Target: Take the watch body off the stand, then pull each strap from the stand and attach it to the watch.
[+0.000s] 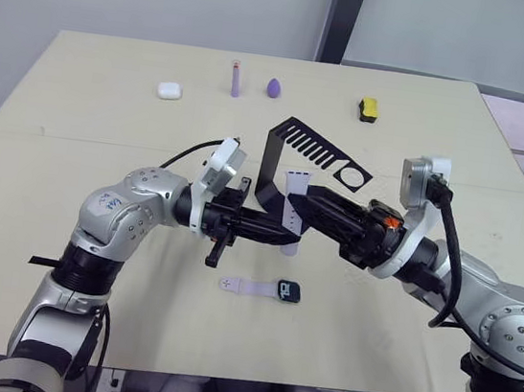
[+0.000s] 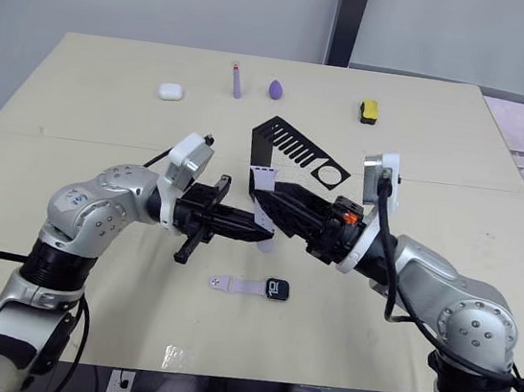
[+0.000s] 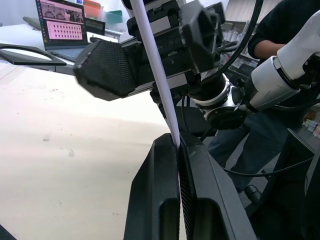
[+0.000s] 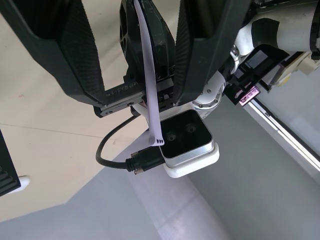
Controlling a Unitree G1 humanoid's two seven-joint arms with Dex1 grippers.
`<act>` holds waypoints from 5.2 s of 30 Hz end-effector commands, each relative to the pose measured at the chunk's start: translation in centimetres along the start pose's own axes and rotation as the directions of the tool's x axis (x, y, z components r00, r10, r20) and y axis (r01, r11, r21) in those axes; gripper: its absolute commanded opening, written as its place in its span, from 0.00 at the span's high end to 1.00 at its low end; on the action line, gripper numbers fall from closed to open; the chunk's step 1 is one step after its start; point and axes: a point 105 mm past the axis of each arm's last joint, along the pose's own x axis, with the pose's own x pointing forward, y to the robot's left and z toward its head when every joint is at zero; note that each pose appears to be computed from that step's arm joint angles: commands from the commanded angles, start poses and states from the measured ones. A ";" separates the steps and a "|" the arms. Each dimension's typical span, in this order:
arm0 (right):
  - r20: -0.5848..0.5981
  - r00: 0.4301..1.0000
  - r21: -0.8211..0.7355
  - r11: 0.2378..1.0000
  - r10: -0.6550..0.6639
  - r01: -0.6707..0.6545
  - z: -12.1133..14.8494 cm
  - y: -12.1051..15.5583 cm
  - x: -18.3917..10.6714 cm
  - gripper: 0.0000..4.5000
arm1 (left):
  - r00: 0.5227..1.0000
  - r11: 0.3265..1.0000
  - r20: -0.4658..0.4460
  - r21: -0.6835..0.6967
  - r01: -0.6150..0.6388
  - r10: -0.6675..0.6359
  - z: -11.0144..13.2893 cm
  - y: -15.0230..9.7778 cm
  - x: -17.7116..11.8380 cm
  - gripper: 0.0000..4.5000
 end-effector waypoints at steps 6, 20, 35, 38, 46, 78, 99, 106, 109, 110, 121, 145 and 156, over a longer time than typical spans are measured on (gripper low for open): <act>0.040 0.997 -0.019 0.998 0.059 -0.058 0.9 1.0 -0.1 0.46 | 1.000 0.998 -0.002 0.064 -0.003 0.003 0.8 -0.4 -0.2 1.00; 0.036 0.996 -0.018 0.997 0.078 -0.077 0.9 1.1 0.1 0.73 | 1.000 0.997 0.000 0.072 -0.004 0.004 0.8 -0.2 0.0 1.00; 0.032 0.995 -0.011 0.995 0.099 -0.099 0.8 1.5 0.1 0.83 | 1.000 0.997 0.001 0.074 0.006 -0.006 0.8 -0.3 0.2 1.00; 0.034 0.994 -0.008 0.995 0.102 -0.102 0.9 1.6 0.2 0.83 | 1.000 0.997 0.001 0.074 0.008 -0.008 0.8 -0.3 0.3 1.00; 0.035 0.994 0.000 0.994 0.105 -0.105 0.9 1.6 0.2 0.83 | 1.000 0.997 0.006 0.075 0.010 -0.010 0.7 -0.2 0.6 1.00; 0.015 0.998 -0.053 0.997 0.060 -0.059 1.3 1.6 -1.0 1.00 | 0.997 0.998 -0.055 0.057 -0.041 0.044 0.1 0.1 -1.7 0.45; -0.492 0.827 -0.278 0.949 -0.272 0.147 -4.2 0.4 -11.2 1.00 | 0.911 0.973 -0.353 0.163 -0.165 0.214 -10.4 0.6 2.6 0.00; -0.541 0.788 -0.324 0.938 -0.293 0.127 -5.0 -0.1 -12.1 1.00 | 0.874 0.953 -0.405 0.238 -0.185 0.270 -11.7 1.5 3.4 0.00; -0.548 0.784 -0.332 0.936 -0.292 0.117 -5.2 -0.1 -12.1 1.00 | 0.872 0.952 -0.406 0.246 -0.184 0.273 -11.9 1.5 3.4 0.06; -0.549 0.784 -0.334 0.936 -0.291 0.114 -5.2 -0.1 -12.1 1.00 | 0.875 0.953 -0.402 0.240 -0.184 0.271 -11.9 1.5 3.4 0.12; -0.487 0.796 -0.496 0.864 -0.359 0.086 -4.9 -0.4 -11.2 1.00 | 0.929 0.971 -0.305 -0.048 -0.234 0.209 -9.7 2.3 2.9 0.64; -0.260 0.838 -0.953 0.268 -0.479 -0.143 -6.2 -4.1 -6.7 1.00 | 0.980 0.833 -0.162 -0.521 -0.185 0.116 -4.6 4.7 0.3 0.64; -0.226 0.857 -0.957 0.272 -0.462 -0.106 -5.7 -4.4 -6.1 1.00 | 0.977 0.839 -0.172 -0.508 -0.196 0.124 -4.7 4.6 0.2 0.64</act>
